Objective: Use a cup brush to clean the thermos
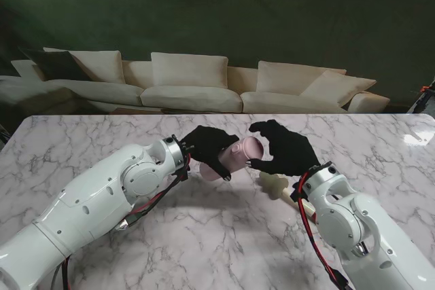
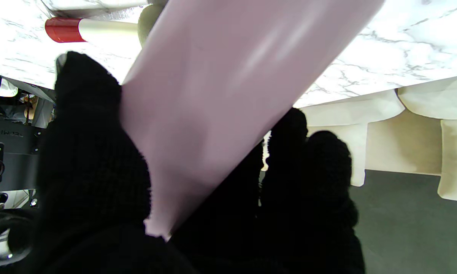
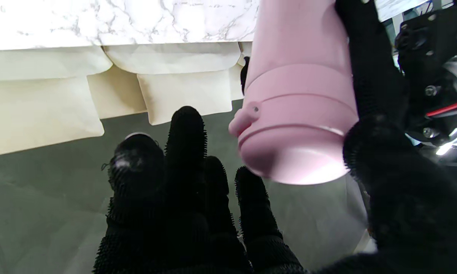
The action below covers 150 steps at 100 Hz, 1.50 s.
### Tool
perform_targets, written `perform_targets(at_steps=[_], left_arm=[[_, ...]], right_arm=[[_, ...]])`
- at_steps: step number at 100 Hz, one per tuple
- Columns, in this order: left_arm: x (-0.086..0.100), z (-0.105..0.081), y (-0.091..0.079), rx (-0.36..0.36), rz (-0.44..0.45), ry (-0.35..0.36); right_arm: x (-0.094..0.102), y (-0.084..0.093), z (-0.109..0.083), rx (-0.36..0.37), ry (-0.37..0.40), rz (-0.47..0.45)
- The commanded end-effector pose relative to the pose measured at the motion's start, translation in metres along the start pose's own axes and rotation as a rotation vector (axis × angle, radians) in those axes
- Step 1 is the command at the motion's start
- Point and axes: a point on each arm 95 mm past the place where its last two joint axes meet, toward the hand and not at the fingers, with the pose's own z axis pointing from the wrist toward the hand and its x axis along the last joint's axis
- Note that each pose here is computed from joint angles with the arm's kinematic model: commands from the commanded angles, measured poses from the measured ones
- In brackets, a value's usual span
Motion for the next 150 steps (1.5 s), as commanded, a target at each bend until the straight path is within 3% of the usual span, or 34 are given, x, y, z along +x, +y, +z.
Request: perform_targets(at_steps=[1, 29, 49, 81, 91, 104, 119, 150], left_arm=[[0.002, 0.003, -0.005, -0.001, 0.003, 0.008], [0.002, 0.005, -0.005, 0.000, 0.000, 0.010], [0.003, 0.007, -0.004, -0.002, -0.004, 0.008], [0.002, 0.005, -0.003, -0.004, -0.002, 0.005], [0.002, 0.004, -0.004, -0.003, 0.001, 0.005], [0.002, 0.004, -0.005, -0.002, 0.005, 0.007], [0.002, 0.004, -0.005, 0.003, 0.004, 0.009], [0.004, 0.006, -0.004, 0.002, -0.001, 0.016]], right_arm=[[0.004, -0.009, 0.003, 0.018, -0.008, 0.013], [0.016, -0.024, 0.014, -0.017, -0.067, 0.047], [0.021, -0.030, 0.018, -0.049, -0.124, 0.021], [0.014, -0.010, -0.001, -0.158, -0.166, -0.193], [0.007, 0.002, -0.009, -0.164, -0.104, -0.195], [-0.002, 0.013, -0.019, -0.075, 0.050, -0.136], [-0.010, 0.017, -0.023, 0.012, 0.141, -0.161], [-0.004, 0.002, -0.001, 0.006, 0.096, -0.122]])
